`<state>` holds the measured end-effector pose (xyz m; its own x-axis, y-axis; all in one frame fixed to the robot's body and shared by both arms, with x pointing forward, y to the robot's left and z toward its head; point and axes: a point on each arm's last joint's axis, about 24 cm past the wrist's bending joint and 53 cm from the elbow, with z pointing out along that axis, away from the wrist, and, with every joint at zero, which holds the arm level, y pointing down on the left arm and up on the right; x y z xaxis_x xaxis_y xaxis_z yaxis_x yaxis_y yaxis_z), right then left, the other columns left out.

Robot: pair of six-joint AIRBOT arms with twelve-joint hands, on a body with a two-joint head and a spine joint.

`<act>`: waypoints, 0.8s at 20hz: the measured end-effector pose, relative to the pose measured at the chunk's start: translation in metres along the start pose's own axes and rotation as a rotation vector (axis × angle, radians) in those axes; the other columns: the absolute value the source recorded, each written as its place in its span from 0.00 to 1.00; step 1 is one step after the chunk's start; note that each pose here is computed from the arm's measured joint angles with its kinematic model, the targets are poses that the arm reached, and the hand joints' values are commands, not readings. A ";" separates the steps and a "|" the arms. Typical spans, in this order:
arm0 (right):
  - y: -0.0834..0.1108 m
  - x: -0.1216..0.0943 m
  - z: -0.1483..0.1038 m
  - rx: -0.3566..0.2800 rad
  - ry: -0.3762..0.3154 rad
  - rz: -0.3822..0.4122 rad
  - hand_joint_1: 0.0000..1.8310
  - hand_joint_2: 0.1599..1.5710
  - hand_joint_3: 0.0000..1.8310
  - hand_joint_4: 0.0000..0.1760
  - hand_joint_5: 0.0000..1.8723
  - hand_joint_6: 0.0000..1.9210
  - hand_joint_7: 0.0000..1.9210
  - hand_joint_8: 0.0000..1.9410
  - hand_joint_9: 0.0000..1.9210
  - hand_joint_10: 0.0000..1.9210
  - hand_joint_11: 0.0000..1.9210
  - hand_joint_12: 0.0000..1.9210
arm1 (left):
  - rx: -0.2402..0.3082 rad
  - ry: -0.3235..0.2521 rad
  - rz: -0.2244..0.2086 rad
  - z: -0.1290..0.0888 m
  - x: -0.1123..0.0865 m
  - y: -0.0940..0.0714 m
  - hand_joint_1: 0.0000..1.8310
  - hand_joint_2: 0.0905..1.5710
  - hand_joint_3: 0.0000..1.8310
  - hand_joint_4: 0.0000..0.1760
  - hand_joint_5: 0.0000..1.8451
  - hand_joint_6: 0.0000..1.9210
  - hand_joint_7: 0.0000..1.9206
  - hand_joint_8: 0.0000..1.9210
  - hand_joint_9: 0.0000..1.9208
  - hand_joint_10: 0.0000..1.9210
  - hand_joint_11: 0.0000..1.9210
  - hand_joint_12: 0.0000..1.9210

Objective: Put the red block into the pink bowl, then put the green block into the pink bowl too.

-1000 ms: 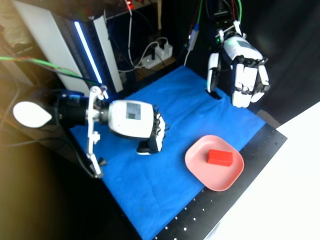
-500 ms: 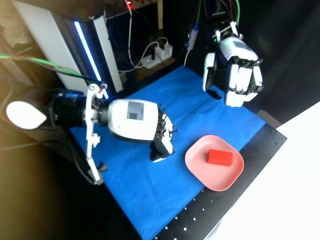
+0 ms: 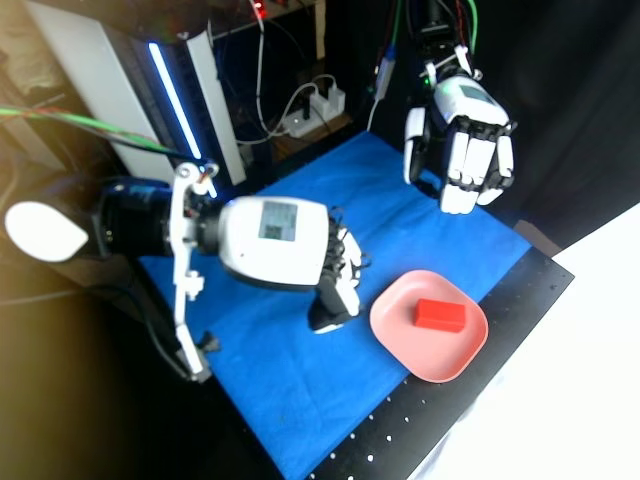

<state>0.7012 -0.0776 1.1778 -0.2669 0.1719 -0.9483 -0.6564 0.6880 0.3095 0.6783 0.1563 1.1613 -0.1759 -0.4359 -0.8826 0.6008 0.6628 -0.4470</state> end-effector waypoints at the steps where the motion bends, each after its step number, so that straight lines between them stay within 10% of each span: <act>1: -0.002 -0.001 0.000 0.004 -0.002 -0.002 0.70 0.63 0.00 0.00 0.56 0.35 0.65 0.39 0.63 0.45 0.50 0.75 | 0.006 0.008 0.004 -0.001 0.003 -0.002 0.36 0.74 0.00 0.00 0.47 0.03 0.55 0.03 0.55 0.05 0.23 0.69; 5: -0.005 -0.012 0.006 0.011 -0.023 -0.007 0.71 0.61 0.00 0.00 0.62 0.25 0.65 0.39 0.65 0.47 0.56 0.72 | 0.028 0.038 -0.003 -0.005 0.016 -0.011 0.31 0.74 0.00 0.00 0.56 0.06 0.62 0.05 0.61 0.10 0.33 0.69; 7: -0.008 -0.018 0.008 0.012 -0.038 -0.009 0.71 0.59 0.00 0.00 0.64 0.23 0.70 0.28 0.70 0.38 0.59 0.66 | 0.043 0.052 -0.006 -0.009 0.023 -0.016 0.31 0.76 0.00 0.00 0.62 0.06 0.60 0.23 0.51 0.46 0.39 0.75; 9: -0.010 -0.021 0.012 0.015 -0.046 -0.011 0.71 0.59 0.00 0.00 0.66 0.19 0.69 0.31 0.69 0.38 0.57 0.69 | 0.051 0.070 -0.009 -0.012 0.031 -0.020 0.32 0.76 0.00 0.00 0.66 0.07 0.56 0.41 0.46 0.59 0.34 0.80; 10: -0.011 -0.022 0.013 0.018 -0.049 -0.013 0.71 0.61 0.00 0.00 0.67 0.13 0.64 0.43 0.65 0.54 0.56 0.80 | 0.056 0.078 -0.005 -0.014 0.033 -0.021 0.33 0.76 0.00 0.00 0.67 0.08 0.55 0.47 0.46 0.62 0.34 0.83; 12: -0.015 -0.025 0.019 0.025 -0.056 -0.014 0.66 0.62 0.00 0.00 0.63 0.30 0.61 0.52 0.60 0.72 0.54 0.89 | 0.059 0.090 -0.011 -0.015 0.038 -0.024 0.35 0.78 0.00 0.00 0.66 0.08 0.54 0.47 0.46 0.61 0.32 0.83; 16: -0.016 -0.037 0.032 0.024 -0.092 -0.005 0.70 0.65 0.00 0.00 0.54 0.37 0.60 0.49 0.61 0.54 0.52 0.78 | 0.073 0.095 -0.013 -0.014 0.043 -0.029 0.34 0.77 0.00 0.00 0.65 0.12 0.51 0.60 0.42 0.73 0.30 0.91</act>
<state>0.7439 -0.0729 1.2061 -0.1971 0.2320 -0.9525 -0.6398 0.7057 0.3043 0.6423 0.1275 1.1343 -0.2552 -0.3827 -0.8879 0.6522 0.6098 -0.4503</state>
